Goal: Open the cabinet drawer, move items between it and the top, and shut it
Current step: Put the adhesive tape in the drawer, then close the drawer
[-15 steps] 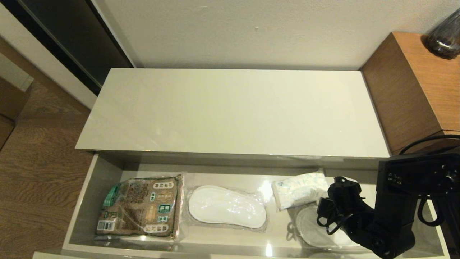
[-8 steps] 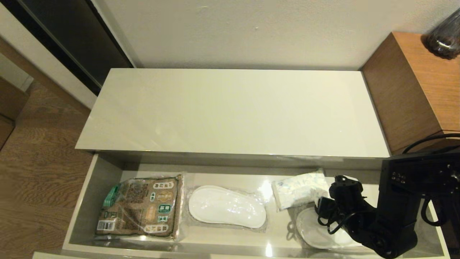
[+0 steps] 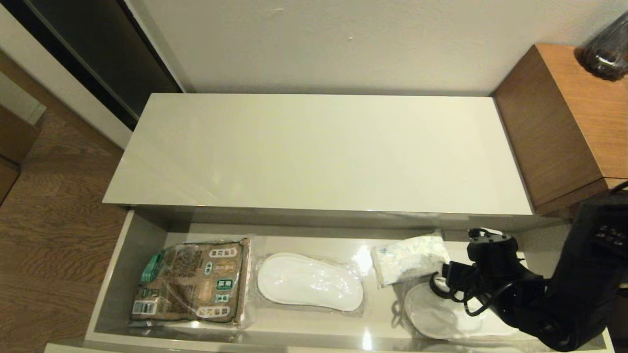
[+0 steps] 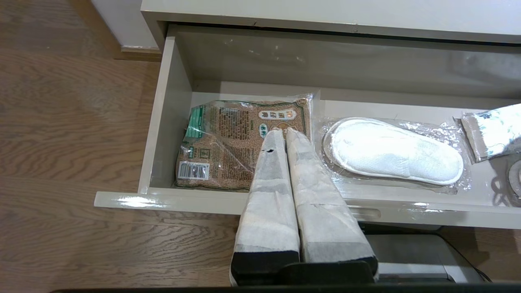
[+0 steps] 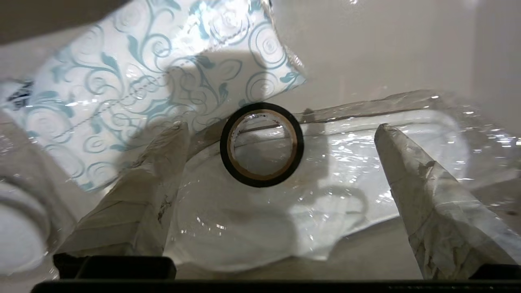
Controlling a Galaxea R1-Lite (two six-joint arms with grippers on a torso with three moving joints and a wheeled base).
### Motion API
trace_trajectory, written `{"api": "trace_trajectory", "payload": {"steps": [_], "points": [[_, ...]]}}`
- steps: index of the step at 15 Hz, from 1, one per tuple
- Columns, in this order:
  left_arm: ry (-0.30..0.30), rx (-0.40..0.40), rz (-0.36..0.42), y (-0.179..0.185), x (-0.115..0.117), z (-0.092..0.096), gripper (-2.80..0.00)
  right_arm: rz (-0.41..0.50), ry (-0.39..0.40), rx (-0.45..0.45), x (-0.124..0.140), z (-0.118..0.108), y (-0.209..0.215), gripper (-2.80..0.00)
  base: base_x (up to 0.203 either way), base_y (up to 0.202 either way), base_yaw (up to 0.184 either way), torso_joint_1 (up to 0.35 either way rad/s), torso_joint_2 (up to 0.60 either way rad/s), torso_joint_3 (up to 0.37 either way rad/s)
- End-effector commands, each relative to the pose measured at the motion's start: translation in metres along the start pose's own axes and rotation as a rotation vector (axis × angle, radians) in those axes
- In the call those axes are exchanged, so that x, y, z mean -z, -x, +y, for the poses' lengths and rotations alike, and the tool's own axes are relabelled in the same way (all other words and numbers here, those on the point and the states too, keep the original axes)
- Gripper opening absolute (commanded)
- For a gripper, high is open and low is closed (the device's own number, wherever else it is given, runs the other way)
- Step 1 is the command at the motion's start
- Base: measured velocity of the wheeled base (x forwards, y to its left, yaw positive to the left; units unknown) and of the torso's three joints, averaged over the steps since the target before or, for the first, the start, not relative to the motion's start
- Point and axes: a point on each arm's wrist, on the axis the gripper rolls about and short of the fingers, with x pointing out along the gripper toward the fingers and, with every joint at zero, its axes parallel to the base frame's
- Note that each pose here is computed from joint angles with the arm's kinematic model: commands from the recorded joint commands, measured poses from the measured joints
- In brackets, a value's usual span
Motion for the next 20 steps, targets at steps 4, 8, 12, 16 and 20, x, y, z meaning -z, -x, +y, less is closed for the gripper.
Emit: {"api": "trace_trajectory", "payload": {"steps": [4,8,12,16,20], "points": [[0.001,0.001,0.000,0.000,0.000,0.000,-2.80,-0.033,0.013,-0.026,-0.075,-0.012,0.087,0.00,0.000,0.000,0.000,0.000,0.00,0.000],[0.001,0.001,0.001,0.000,0.000,0.000,-2.80,0.080,0.062,0.000,-0.100,-0.035,0.157,-2.80,0.000,0.000,0.000,0.000,0.00,0.000],[0.001,0.001,0.000,0.000,0.000,0.000,-2.80,0.170,0.028,0.038,-0.095,-0.054,0.192,-2.80,0.000,0.000,0.000,0.000,0.00,0.000],[0.001,0.001,0.001,0.000,0.000,0.000,-2.80,0.282,-0.028,0.080,-0.073,-0.061,0.192,-2.80,0.000,0.000,0.000,0.000,0.00,0.000],[0.001,0.001,0.001,0.000,0.000,0.000,-2.80,0.435,-0.104,0.066,-0.045,-0.063,0.180,-2.80,0.000,0.000,0.000,0.000,0.00,0.000]]}}
